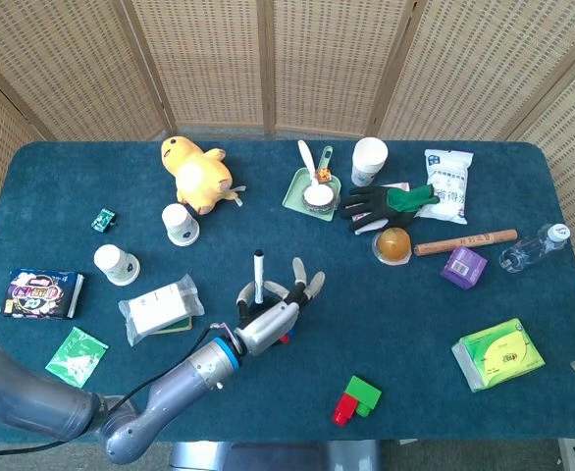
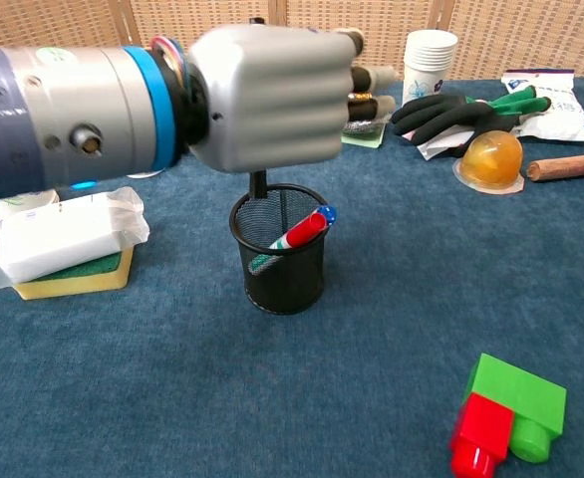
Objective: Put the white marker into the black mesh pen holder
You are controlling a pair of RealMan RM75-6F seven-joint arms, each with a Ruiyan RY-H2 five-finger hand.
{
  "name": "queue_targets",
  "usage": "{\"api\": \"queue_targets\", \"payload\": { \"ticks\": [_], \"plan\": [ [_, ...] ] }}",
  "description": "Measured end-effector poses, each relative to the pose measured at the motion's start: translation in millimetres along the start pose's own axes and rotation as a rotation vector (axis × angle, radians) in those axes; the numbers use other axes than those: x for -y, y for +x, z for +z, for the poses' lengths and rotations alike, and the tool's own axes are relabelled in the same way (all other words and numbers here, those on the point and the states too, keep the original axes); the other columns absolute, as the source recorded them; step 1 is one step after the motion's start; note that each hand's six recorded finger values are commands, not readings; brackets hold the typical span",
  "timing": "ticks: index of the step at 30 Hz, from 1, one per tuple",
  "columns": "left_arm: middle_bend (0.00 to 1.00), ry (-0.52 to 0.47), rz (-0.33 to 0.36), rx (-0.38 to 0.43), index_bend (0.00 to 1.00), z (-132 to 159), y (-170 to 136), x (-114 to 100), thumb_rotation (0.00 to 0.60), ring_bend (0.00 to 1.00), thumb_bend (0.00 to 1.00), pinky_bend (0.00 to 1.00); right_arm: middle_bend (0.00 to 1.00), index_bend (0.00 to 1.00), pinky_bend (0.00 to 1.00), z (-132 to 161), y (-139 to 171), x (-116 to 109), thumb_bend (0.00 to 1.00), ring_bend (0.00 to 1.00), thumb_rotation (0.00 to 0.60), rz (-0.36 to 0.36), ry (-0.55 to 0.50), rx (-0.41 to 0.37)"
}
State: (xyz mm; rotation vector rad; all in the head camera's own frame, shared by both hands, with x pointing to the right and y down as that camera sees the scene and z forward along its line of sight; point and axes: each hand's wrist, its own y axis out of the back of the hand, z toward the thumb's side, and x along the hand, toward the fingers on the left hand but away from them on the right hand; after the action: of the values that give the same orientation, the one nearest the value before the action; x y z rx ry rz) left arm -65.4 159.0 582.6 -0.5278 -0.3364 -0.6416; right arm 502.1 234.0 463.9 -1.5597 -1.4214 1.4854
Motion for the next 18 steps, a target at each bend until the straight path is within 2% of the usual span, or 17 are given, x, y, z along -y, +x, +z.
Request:
{"api": "queue_targets", "payload": {
  "ticks": [3, 8, 14, 18],
  "plan": [
    [0.0, 0.026, 0.022, -0.009, 0.53, 4.8, 1.3, -6.8, 0.6, 0.0, 0.44, 0.25, 0.0, 0.2, 0.0, -1.8, -0.3, -1.5, 0.0, 0.0, 0.6, 0.0, -0.005, 0.002],
    [0.0, 0.038, 0.034, -0.036, 0.31, 6.9, 2.8, -13.5, 0.6, 0.0, 0.44, 0.25, 0.0, 0.2, 0.0, -2.3, -0.5, -1.6, 0.0, 0.0, 0.6, 0.001, -0.006, 0.002],
    [0.0, 0.035, 0.025, -0.051, 0.2, 5.1, 0.2, -12.5, 0.6, 0.0, 0.44, 0.25, 0.0, 0.21, 0.0, -1.6, -0.5, -0.9, 0.0, 0.0, 0.6, 0.004, -0.004, 0.0],
    [0.0, 0.004, 0.028, -0.056, 0.16, 3.4, -2.1, -12.6, 0.6, 0.0, 0.44, 0.25, 0.0, 0.21, 0.0, -1.5, -0.4, -1.0, 0.0, 0.0, 0.6, 0.003, -0.004, -0.001]
  ]
}}
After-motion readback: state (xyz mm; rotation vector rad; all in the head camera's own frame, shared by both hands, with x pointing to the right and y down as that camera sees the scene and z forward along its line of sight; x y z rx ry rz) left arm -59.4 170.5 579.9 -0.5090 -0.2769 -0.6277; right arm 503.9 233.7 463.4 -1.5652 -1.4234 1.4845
